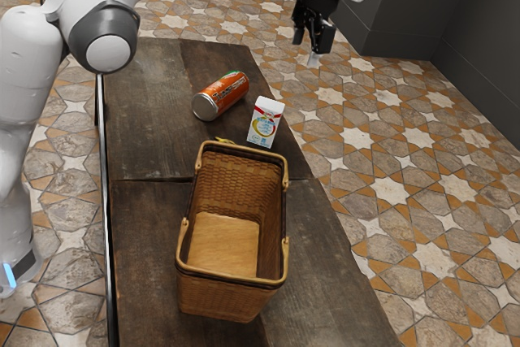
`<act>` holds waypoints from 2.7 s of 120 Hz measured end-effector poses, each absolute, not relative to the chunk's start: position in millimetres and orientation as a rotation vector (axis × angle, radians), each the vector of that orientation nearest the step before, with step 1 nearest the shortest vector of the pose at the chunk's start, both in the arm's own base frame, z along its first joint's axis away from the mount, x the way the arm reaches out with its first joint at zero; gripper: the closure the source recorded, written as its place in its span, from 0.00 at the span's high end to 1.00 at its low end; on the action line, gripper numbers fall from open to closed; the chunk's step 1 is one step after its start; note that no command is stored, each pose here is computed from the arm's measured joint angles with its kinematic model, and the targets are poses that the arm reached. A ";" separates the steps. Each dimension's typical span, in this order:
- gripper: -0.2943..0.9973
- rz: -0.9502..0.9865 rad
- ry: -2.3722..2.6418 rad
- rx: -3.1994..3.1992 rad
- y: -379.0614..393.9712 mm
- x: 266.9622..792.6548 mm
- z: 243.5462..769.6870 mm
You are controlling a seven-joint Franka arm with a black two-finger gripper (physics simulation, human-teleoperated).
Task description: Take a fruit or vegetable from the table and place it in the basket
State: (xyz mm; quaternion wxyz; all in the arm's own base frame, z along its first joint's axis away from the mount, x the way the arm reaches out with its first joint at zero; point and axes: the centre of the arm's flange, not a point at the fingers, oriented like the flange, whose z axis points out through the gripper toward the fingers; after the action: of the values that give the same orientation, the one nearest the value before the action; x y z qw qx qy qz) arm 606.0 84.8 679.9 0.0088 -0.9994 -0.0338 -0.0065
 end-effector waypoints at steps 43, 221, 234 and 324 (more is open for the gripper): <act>0.77 -0.257 -0.037 -3.122 82.4 560.1 761.8; 0.77 0.041 -1.688 -2.695 20.0 517.2 499.4; 0.77 0.039 -1.730 -2.678 21.2 507.8 497.4; 0.77 0.061 -1.709 -2.551 30.7 474.8 465.3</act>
State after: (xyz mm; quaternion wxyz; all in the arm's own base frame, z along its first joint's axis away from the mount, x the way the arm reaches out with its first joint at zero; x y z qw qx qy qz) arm 474.8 30.7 465.3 0.0350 -0.8301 -0.5562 0.0198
